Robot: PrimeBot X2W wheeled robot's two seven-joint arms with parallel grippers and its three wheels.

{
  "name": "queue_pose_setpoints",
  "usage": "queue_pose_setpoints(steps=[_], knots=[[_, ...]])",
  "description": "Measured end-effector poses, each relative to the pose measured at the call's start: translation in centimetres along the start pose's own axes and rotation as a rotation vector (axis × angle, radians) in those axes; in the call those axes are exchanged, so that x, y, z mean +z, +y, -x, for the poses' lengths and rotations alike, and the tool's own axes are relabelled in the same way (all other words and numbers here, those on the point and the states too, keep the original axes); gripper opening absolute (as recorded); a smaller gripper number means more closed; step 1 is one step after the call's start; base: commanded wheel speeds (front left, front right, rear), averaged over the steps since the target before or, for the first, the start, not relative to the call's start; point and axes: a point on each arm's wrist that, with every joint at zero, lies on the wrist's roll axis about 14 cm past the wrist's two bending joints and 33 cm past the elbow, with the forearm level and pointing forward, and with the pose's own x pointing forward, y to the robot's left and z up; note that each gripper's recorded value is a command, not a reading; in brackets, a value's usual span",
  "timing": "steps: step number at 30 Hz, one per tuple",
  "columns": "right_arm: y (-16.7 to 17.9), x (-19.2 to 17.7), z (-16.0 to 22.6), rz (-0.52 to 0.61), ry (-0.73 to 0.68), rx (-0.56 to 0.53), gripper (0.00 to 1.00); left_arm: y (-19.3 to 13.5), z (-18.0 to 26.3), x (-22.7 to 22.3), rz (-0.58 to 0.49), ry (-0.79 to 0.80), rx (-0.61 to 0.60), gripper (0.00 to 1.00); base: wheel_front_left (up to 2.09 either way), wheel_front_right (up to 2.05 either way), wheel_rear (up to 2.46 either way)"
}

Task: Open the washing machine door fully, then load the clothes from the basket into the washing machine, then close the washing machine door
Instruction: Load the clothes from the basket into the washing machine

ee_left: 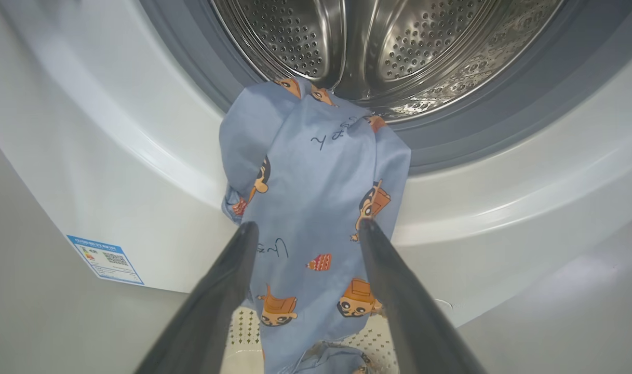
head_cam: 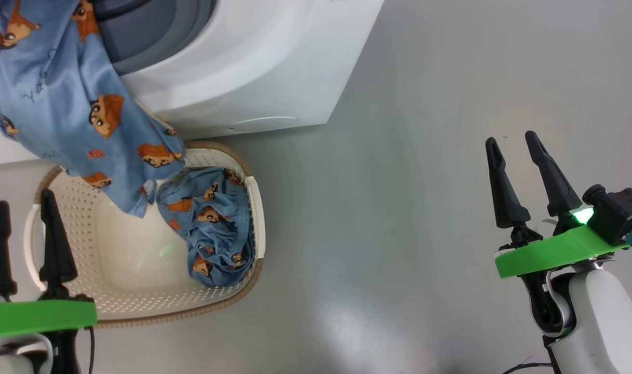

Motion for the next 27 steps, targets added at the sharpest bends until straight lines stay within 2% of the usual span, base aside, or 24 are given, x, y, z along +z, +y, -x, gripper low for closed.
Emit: queue_pose_setpoints(steps=[8, 16, 27], knots=[[0.0, 0.0, 0.0, 0.002, 0.0, 0.002, 1.0, 0.3, 0.3, -0.8, 0.002, 0.026, 0.009, 1.0, 0.0, 0.0, 0.0], [-0.1, -0.4, 0.1, 0.002, 0.01, -0.003, 1.0, 0.0, 0.8, -4.6, 0.028, 0.144, 0.005, 1.0, 0.0, 0.0, 0.0], [-0.3, -1.5, -0.2, -0.008, 0.033, -0.01, 1.0, -0.6, -2.9, -8.3, 0.036, 0.256, -0.036, 1.0, 0.0, 0.0, 0.0]])
